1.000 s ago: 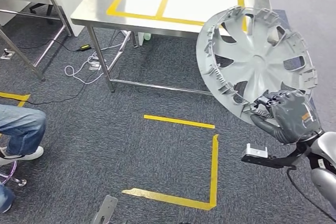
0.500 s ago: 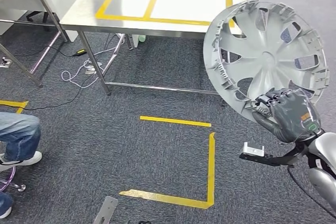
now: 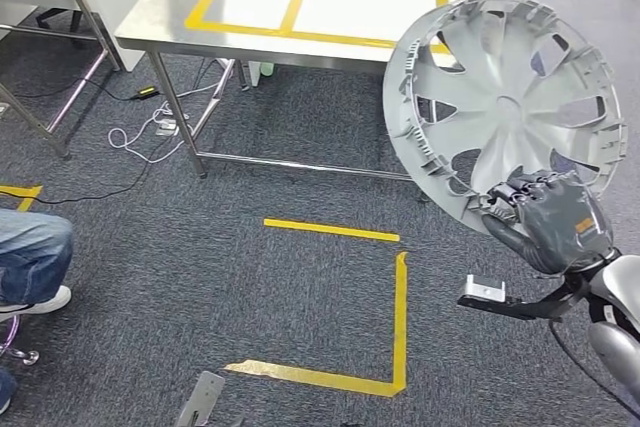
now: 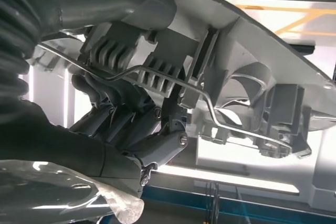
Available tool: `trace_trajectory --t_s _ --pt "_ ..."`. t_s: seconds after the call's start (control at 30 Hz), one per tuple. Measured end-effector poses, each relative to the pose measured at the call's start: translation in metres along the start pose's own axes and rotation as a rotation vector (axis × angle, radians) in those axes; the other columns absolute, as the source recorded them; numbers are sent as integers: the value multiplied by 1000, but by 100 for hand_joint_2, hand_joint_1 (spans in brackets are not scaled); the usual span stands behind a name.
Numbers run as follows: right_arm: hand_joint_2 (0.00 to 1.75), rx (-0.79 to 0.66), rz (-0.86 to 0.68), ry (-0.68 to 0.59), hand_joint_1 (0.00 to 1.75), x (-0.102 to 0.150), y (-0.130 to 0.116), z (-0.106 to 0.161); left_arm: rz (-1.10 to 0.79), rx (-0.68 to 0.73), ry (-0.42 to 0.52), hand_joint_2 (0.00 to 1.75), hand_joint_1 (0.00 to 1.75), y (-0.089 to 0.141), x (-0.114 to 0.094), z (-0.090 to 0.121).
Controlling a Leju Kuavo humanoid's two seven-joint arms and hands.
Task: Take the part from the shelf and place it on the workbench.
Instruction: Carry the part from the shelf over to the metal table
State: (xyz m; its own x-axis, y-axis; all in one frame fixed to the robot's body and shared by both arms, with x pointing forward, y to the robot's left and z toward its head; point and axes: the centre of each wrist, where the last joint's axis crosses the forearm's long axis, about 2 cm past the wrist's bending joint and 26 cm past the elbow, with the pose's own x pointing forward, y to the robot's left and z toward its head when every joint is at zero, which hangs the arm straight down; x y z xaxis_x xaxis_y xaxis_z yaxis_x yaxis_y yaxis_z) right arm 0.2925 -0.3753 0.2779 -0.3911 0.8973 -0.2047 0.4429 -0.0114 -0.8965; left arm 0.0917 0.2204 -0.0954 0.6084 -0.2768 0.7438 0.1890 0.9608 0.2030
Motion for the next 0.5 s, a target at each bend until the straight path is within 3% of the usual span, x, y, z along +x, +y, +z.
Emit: trace_trajectory --t_s 0.5 --pt "175 0 6 -4 175 1 1 1 -11 -7 -4 175 0 1 0 0"
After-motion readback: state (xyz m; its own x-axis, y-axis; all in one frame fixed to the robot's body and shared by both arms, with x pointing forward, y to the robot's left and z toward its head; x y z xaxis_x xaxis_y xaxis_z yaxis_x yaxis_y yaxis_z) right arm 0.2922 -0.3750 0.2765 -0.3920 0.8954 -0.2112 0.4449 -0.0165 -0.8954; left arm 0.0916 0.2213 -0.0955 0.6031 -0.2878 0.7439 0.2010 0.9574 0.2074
